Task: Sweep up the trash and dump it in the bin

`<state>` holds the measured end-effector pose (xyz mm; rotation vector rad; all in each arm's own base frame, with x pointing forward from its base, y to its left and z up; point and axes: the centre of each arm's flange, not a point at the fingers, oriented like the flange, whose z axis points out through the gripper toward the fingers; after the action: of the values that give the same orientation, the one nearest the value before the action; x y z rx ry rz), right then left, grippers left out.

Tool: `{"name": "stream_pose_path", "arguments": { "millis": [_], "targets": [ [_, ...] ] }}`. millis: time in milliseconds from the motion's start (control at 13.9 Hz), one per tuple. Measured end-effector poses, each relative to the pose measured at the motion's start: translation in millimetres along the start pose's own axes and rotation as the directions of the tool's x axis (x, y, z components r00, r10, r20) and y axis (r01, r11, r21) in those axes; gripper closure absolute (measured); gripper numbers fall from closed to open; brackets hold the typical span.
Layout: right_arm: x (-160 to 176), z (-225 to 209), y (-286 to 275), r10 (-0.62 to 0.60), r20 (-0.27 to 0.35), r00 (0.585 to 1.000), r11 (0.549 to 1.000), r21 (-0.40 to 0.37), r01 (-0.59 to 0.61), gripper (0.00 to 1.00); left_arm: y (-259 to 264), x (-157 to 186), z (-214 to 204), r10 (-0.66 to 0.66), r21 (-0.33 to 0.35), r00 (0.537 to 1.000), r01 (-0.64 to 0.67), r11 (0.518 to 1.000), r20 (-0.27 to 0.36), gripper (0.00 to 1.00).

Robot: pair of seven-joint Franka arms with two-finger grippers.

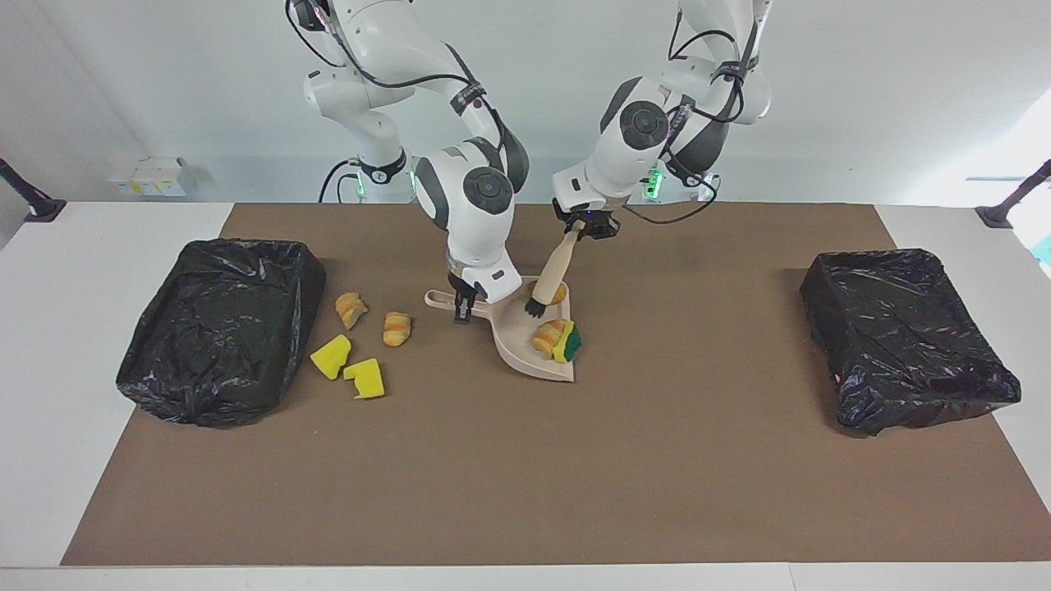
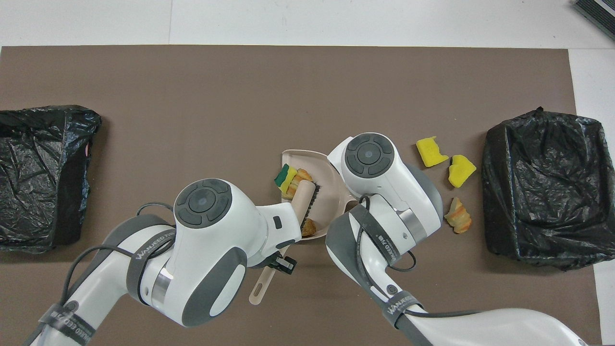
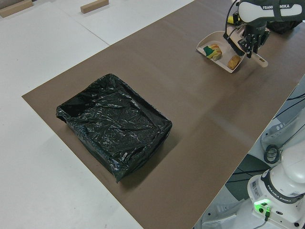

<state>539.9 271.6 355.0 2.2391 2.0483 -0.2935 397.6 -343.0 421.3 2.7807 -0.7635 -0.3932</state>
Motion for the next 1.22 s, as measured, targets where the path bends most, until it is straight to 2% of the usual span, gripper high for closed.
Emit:
{"name": "stream_pose_path", "arguments": {
  "millis": [216,288,432,503,647,791,1007,1223],
  "targets": [
    [-3,0,2,0.003,-0.004,1.000,1.000,0.002,-0.003,0.68,-9,-2,-1,-0.035,-0.003,0.999,0.035,0.999,0.025,0.74],
    [-7,-1,4,0.001,-0.018,1.000,1.000,0.011,0.000,0.68,-18,-2,-4,-0.070,0.002,0.997,0.070,0.998,0.029,0.74],
    [-21,-1,12,-0.009,-0.071,0.997,0.999,0.043,0.012,0.68,-38,-8,-22,-0.155,0.054,0.987,0.153,0.987,0.035,0.74],
    [-31,-3,17,-0.017,-0.094,0.995,0.998,0.050,0.022,0.68,-45,-15,-37,-0.219,0.077,0.975,0.216,0.973,0.037,0.74],
    [-57,-8,29,-0.038,-0.140,0.989,0.997,0.056,0.046,0.68,-48,-32,-62,-0.394,0.120,0.919,0.390,0.913,0.016,0.74],
    [-80,-11,38,-0.054,-0.190,0.980,0.996,0.059,0.066,0.68,-39,-43,-66,-0.483,0.141,0.876,0.478,0.867,0.002,0.74],
    [-93,-14,42,-0.066,-0.209,0.976,0.996,0.053,0.078,0.68,-16,-63,-39,-0.497,0.174,0.868,0.487,0.856,0.012,0.74],
    [-85,-13,39,-0.080,-0.211,0.974,0.995,0.043,0.091,0.68,14,-74,20,-0.497,0.177,0.866,0.497,0.849,-0.048,0.74]
  ]
}}
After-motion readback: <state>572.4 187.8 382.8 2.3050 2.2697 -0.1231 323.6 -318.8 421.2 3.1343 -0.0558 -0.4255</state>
